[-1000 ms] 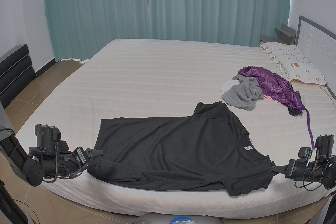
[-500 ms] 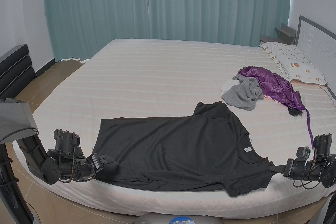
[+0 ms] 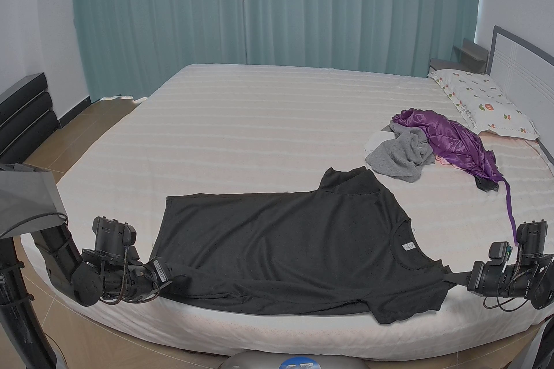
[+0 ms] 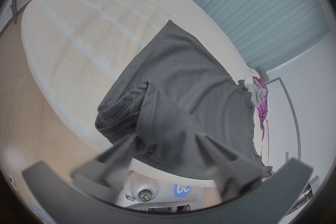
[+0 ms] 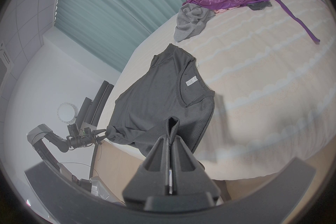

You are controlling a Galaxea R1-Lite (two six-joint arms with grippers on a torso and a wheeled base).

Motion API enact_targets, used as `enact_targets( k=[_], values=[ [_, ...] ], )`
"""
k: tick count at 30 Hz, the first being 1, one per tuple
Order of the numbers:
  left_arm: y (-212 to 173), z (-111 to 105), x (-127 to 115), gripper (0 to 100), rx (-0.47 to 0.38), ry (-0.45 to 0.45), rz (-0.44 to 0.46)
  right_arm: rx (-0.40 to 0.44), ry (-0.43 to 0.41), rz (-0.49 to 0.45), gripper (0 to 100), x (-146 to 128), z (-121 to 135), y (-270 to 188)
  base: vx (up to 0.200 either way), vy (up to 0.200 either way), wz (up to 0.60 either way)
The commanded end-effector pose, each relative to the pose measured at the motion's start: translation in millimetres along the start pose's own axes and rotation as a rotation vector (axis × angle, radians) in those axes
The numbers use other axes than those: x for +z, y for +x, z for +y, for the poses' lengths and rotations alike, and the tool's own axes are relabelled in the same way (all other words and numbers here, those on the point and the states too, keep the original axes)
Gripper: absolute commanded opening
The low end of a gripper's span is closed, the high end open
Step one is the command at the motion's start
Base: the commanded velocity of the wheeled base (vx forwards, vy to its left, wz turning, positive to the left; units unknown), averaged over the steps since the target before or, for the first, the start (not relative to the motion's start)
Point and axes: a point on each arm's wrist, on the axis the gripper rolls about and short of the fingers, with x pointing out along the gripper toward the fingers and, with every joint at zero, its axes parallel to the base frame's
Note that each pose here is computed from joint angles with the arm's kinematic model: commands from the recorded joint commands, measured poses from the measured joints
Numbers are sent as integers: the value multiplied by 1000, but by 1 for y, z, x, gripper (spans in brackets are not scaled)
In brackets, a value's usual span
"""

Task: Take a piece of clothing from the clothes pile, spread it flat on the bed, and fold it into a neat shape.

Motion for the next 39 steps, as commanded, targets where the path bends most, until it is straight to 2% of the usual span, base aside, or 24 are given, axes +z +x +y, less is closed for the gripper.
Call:
enact_targets(
  k=[1, 5, 8, 13, 21, 32, 39],
  values=[
    [3, -1, -3, 0, 3, 6, 13, 0, 0, 1, 0, 0, 0, 0, 0, 0, 0],
    [1, -1, -3, 0, 4, 5, 11, 0, 3, 2, 0, 0, 0, 1, 0, 0, 0],
    [-11, -1, -3, 0, 21, 2, -33, -1, 4, 3, 0, 2, -1, 3, 0, 0, 0],
    [-35, -8, 0, 0, -22, 9, -93, -1, 5, 8, 0, 2, -2, 5, 0, 0, 0],
    [-66, -15, 1, 0, -42, 6, -122, -4, -3, 4, 0, -2, 0, -1, 0, 0, 0],
    [-107, -10, 0, 0, 5, -24, -113, 6, -19, -23, 0, -7, 7, -14, 0, 0, 0],
    [-117, 2, 2, 0, 53, -33, -86, -9, 1, 3, 0, -10, 5, -15, 0, 0, 0]
  ],
)
